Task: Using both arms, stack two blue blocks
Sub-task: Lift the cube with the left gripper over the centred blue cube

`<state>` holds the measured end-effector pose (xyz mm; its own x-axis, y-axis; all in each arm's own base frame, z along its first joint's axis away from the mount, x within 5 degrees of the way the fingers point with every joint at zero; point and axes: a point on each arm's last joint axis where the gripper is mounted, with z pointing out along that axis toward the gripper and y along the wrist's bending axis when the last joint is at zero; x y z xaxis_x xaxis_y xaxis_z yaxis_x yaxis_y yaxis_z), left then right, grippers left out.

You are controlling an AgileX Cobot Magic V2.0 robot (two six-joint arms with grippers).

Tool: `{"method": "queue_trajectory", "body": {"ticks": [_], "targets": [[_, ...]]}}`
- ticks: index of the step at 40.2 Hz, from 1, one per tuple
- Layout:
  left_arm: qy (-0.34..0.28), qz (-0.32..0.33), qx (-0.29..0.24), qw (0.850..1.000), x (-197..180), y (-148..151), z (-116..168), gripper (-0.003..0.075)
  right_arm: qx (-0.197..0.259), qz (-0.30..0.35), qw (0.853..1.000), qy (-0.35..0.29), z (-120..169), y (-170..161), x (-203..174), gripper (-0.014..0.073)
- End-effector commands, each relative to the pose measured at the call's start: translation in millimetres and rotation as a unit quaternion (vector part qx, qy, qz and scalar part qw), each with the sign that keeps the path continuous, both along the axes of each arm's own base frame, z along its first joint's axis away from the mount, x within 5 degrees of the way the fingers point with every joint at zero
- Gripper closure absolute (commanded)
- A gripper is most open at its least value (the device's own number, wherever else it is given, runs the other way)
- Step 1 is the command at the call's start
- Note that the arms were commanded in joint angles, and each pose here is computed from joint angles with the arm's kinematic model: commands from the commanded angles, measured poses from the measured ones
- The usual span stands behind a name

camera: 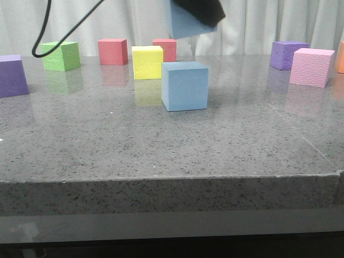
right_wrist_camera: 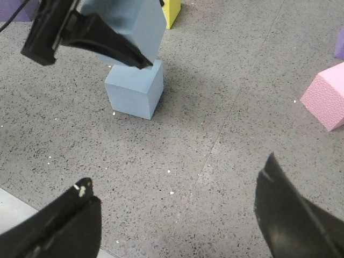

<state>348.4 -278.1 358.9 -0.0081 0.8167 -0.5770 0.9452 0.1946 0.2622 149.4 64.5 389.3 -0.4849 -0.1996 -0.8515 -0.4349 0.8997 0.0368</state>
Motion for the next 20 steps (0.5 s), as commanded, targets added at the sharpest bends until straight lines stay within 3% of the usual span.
{"method": "queue_trajectory", "body": {"ticks": [1, 20], "targets": [[-0.04, -0.006, -0.031, 0.999, -9, 2, 30, 0.0312, 0.02, -0.006, 0.999, -0.044, 14, -1, 1, -0.0001], [-0.021, -0.005, -0.017, 1.0, -1, -1, 13, 0.0312, 0.02, -0.006, 0.999, -0.044, 14, -1, 1, -0.0001]]}}
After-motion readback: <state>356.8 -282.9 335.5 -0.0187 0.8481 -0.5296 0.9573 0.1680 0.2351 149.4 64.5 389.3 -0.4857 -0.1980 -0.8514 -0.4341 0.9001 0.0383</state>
